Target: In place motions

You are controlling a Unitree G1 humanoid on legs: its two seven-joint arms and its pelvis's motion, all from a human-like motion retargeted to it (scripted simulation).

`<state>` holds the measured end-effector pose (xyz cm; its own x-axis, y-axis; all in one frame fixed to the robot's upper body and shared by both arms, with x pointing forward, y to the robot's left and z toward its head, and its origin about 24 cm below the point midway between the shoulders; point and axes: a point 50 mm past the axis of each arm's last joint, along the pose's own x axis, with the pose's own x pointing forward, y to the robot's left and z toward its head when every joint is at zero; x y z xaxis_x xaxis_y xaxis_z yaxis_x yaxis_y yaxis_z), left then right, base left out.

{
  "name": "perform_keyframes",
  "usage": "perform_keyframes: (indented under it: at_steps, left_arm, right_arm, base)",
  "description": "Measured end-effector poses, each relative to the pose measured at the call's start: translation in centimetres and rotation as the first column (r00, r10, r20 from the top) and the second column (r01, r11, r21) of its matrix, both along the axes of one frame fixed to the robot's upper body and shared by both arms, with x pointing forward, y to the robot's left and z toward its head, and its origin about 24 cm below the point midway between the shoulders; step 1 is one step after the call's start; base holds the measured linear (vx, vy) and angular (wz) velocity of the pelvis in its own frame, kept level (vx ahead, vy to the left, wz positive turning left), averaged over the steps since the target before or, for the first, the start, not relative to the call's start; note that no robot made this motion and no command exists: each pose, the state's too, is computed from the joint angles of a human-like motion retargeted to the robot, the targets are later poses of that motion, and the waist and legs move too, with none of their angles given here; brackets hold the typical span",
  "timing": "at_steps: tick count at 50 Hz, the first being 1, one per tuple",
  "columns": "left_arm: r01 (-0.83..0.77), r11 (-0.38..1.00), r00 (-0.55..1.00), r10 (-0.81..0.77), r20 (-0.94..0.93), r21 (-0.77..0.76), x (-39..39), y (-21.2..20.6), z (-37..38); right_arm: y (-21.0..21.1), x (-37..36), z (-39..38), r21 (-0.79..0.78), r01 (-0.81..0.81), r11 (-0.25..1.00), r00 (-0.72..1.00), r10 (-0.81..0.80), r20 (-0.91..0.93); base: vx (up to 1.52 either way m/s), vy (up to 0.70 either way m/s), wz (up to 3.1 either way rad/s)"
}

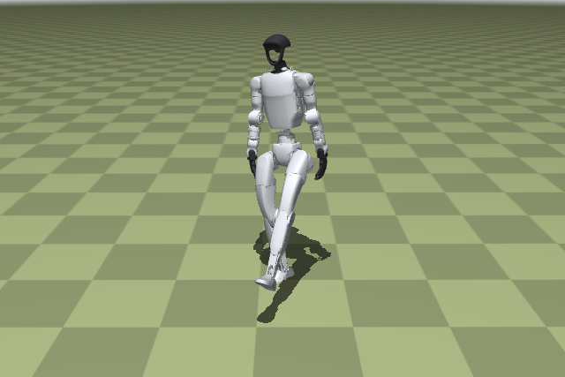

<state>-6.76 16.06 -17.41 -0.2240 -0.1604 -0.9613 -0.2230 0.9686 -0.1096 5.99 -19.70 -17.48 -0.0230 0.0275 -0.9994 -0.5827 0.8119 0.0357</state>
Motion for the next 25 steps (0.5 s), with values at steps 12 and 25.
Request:
perform_keyframes:
  at_steps: [12,25]
  left_arm:
    - [0.037,0.99,0.987,-0.058,0.149,0.136,5.0,3.1,-0.5]
    - [0.197,0.975,0.901,-0.22,0.373,0.1,13.1,2.9,-0.2]
  right_arm:
    - [-2.2,-6.2,0.2,-0.161,0.039,0.986,0.978,-0.07,-0.198]
    - [-3.5,-7.9,0.7,-0.232,0.153,0.961,0.955,-0.204,-0.216]
  base:
    - [0.1,-0.07,0.62]
    - [0.17,-0.15,0.59]
